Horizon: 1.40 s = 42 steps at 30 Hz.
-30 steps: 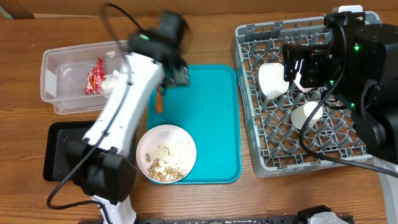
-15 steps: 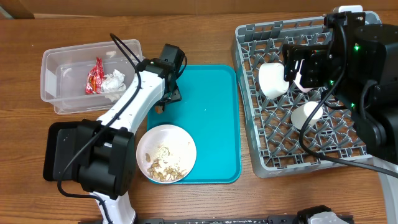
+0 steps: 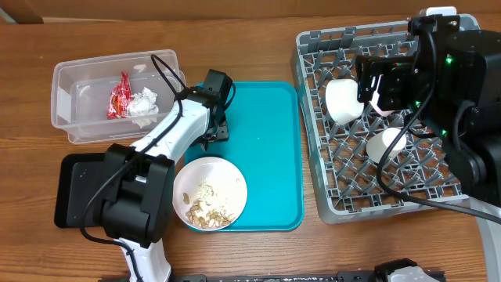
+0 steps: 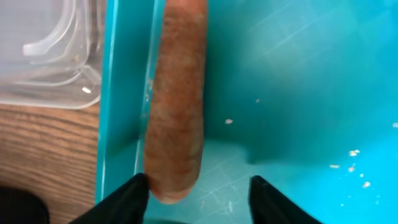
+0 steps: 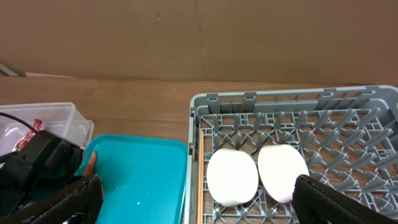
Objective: Sort waste into correct bins and load items into the dishwasher
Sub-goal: 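Move left gripper to the carrot and grasp it, then carry the carrot left and drop it onto the black tray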
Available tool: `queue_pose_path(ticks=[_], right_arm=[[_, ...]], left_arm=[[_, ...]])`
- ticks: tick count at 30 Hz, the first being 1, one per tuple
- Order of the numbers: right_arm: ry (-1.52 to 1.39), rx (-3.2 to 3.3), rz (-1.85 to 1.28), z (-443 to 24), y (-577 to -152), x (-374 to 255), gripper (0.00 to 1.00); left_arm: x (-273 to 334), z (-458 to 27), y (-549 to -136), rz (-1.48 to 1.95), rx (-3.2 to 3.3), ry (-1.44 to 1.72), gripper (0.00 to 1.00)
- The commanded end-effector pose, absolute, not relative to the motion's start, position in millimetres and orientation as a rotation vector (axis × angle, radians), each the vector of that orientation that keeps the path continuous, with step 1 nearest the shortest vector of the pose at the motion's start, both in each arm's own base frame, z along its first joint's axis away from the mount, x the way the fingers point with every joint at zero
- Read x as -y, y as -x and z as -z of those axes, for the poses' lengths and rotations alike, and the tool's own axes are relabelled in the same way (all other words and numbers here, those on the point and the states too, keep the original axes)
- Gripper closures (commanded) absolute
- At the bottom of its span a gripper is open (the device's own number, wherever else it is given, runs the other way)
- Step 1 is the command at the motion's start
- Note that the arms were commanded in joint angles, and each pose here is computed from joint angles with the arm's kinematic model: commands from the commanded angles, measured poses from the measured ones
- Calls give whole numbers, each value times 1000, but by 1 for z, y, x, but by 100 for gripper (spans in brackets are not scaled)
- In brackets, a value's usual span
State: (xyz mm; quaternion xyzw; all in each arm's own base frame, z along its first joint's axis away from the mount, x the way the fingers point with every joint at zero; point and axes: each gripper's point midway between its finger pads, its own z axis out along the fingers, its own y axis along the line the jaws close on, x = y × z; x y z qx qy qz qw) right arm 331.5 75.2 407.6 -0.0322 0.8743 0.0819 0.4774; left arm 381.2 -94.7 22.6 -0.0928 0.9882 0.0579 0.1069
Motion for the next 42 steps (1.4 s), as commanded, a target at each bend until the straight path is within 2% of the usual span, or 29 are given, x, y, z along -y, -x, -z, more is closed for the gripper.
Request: queue_pose_path(ticks=[1, 3, 17, 19, 25, 30, 42], right_arm=[[66, -2133, -195, -408, -332, -73, 0], [66, -2133, -195, -408, -332, -73, 0], [66, -2133, -195, -408, -332, -73, 0], [66, -2133, -195, -408, -332, -73, 0], [66, -2133, -195, -408, -332, -73, 0], [66, -2133, -195, -408, -332, -73, 0], [66, -2133, -195, -408, -332, -73, 0]], left_arm=[[102, -18, -380, -143, -2929, 205, 44], [97, -18, -380, -182, -2919, 210, 40], [84, -10, -386, -227, -2856, 316, 38], [84, -10, -387, -224, -2852, 318, 40], [87, -12, -397, -193, -2807, 338, 40], [80, -15, -401, -239, -2765, 401, 50], [76, 2, -390, -247, -2776, 399, 48]])
